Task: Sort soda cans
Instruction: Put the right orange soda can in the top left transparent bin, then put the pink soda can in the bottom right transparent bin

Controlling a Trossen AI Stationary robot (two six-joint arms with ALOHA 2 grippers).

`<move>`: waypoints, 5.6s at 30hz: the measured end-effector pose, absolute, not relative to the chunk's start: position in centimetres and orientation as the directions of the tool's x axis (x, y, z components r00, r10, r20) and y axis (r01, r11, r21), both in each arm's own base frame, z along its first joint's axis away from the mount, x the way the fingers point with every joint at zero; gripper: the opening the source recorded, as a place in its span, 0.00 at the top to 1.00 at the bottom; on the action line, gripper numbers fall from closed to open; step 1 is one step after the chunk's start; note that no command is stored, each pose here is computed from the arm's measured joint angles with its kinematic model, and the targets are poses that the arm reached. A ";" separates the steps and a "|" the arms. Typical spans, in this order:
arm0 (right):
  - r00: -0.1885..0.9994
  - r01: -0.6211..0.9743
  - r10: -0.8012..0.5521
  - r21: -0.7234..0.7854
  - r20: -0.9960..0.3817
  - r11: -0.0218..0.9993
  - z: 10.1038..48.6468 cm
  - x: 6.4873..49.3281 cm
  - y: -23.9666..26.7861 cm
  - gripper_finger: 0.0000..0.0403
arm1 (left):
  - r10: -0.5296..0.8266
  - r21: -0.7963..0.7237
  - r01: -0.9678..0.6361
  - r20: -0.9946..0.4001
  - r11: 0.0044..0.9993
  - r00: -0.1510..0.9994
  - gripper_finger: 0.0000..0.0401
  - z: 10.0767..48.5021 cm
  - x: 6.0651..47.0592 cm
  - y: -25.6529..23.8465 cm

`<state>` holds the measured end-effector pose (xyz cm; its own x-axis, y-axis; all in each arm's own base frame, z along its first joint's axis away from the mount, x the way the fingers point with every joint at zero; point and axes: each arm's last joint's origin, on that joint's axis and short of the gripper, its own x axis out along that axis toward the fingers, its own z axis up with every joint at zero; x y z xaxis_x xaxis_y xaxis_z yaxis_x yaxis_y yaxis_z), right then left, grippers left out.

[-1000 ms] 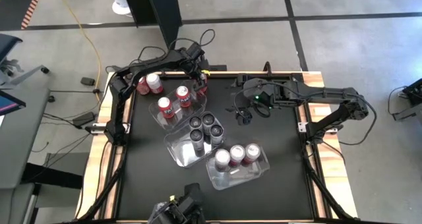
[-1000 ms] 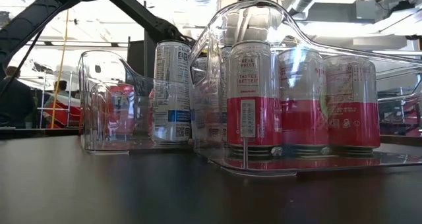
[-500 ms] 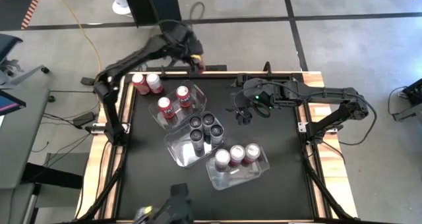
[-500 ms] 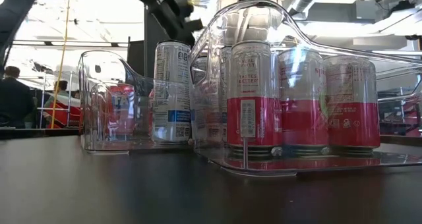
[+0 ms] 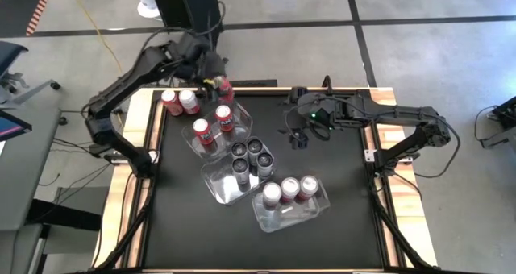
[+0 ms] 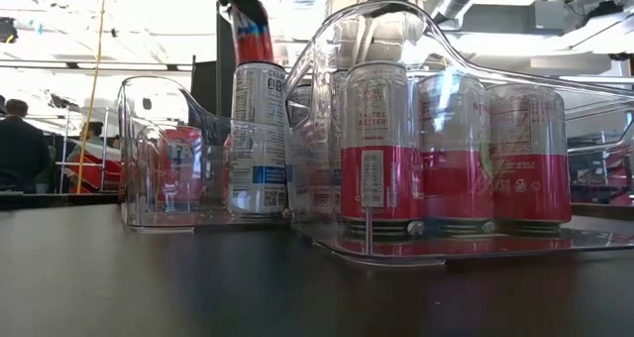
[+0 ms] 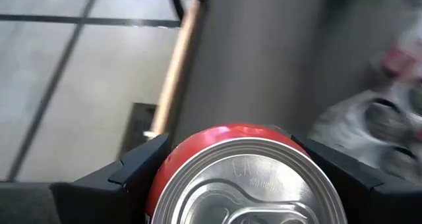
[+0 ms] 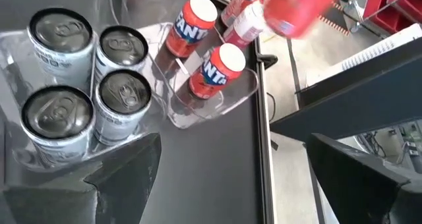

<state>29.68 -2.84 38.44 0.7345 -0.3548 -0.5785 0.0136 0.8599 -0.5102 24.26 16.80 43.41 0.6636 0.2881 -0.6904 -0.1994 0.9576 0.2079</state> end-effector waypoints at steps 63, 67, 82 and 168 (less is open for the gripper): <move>0.738 0.037 -0.337 -0.463 -0.585 0.885 38.4 29.6 -3.9 0.01 | 0.291 0.258 -0.136 -0.798 0.956 0.528 0.05 22.2 30.2 14.8; 0.738 0.037 -0.337 -0.463 -0.584 0.885 38.4 29.6 -3.9 0.01 | 0.300 0.256 -0.156 -0.798 0.954 0.523 0.09 22.5 30.3 14.8; 0.737 0.036 -0.337 -0.464 -0.586 0.885 38.4 29.6 -3.9 0.01 | 0.350 0.308 -0.173 -0.731 0.935 0.586 0.10 27.8 29.0 13.8; 0.756 -0.088 -0.227 -0.439 -0.614 0.894 38.2 29.6 -3.4 0.01 | 0.276 0.232 -0.601 -0.961 0.765 -0.020 0.09 22.2 16.1 27.4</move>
<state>29.63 -3.38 38.22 0.7560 -0.2272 -0.6139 -0.0876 0.8943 -0.4389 16.15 27.43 22.19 -0.0202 0.2761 -0.9609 -0.6007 0.7649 0.2324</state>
